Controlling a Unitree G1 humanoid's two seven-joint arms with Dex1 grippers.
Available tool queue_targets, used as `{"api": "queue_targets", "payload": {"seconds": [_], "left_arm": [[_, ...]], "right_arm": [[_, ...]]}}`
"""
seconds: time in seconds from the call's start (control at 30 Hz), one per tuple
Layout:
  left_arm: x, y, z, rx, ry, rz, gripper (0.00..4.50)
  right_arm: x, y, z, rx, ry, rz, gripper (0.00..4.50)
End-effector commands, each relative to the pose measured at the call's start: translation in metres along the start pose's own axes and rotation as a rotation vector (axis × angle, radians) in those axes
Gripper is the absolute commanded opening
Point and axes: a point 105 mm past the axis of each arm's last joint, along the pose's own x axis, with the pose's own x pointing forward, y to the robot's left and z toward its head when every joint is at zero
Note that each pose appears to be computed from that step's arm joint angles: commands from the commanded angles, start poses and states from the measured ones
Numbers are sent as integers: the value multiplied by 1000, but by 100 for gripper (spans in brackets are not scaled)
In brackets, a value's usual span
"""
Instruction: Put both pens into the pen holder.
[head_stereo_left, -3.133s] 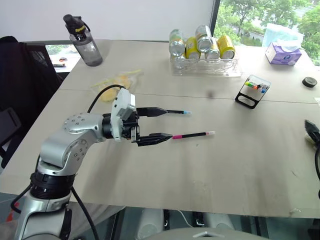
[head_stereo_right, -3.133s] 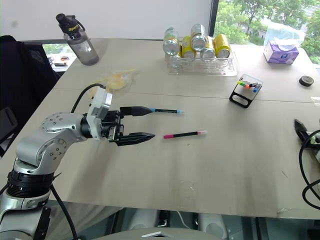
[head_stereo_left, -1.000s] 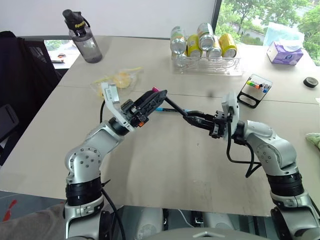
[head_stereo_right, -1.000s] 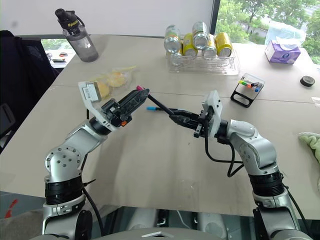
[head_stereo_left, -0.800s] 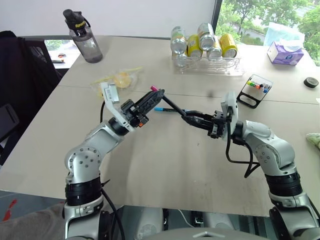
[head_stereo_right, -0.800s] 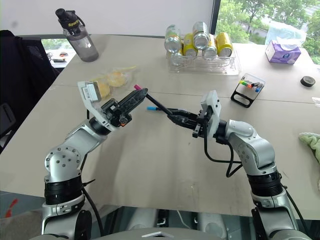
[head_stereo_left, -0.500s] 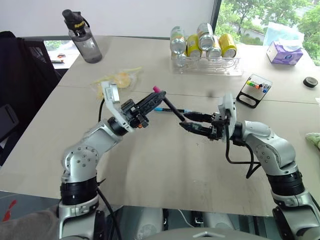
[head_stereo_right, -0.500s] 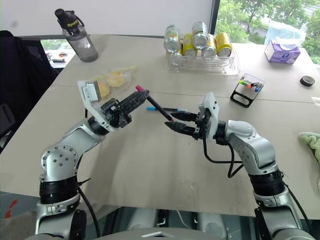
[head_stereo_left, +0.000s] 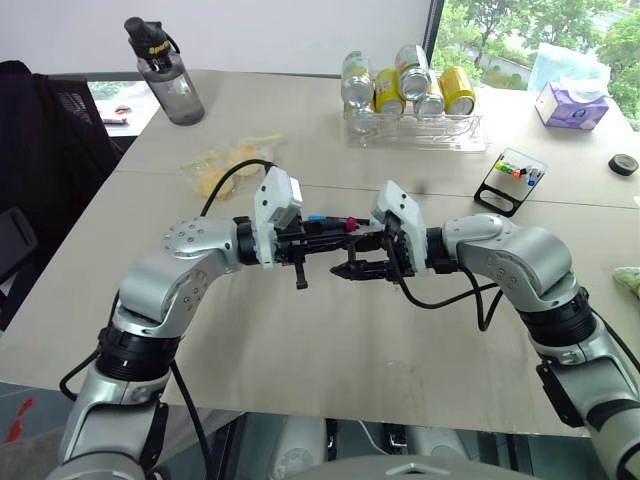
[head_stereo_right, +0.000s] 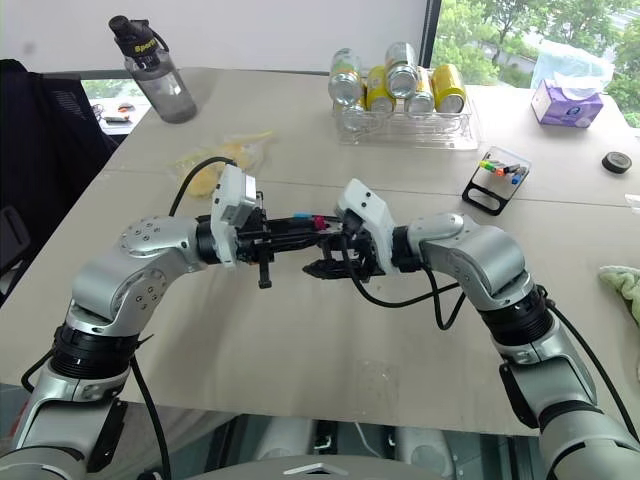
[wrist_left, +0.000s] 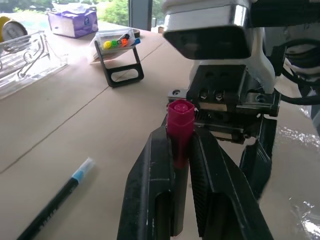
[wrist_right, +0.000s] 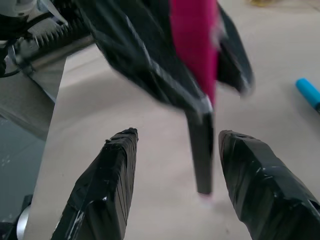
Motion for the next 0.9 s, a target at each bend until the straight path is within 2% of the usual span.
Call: {"api": "queue_targets", "payload": {"seconds": [0.03,0.17,0.2,0.33,0.4,0.43,0.47,0.6,0.7,0.8,0.9], "left_arm": [[1,-2,6,58,3,-20,0],[3,-1,5,63,2,-11,0],[4,-1,4,63,3,-11,0],[5,0,4,44,-4,-18,0],[4,7,7,50,-15,24,102],[4,11,8,58,-21,44,130],[3,15,11,55,-33,76,181],[-3,14,14,38,-37,92,344],[-7,15,8,67,12,130,344],[-10,18,6,60,30,175,344],[-10,10,11,48,23,189,344]], "right_arm": [[0,3,11,-11,-9,-5,221],[-2,3,13,-1,-13,-11,65],[-2,3,13,0,-13,-12,13],[-3,2,14,-10,-12,-22,8],[-7,-2,12,-62,1,-48,8],[-10,-4,11,-86,9,-63,8],[-15,-11,12,-124,5,-103,8],[-46,-36,17,-289,-93,-228,8],[-75,-48,18,-466,-142,-328,8],[-100,-57,10,-664,-39,-402,8],[-135,-61,33,-752,-100,-558,8]]}}
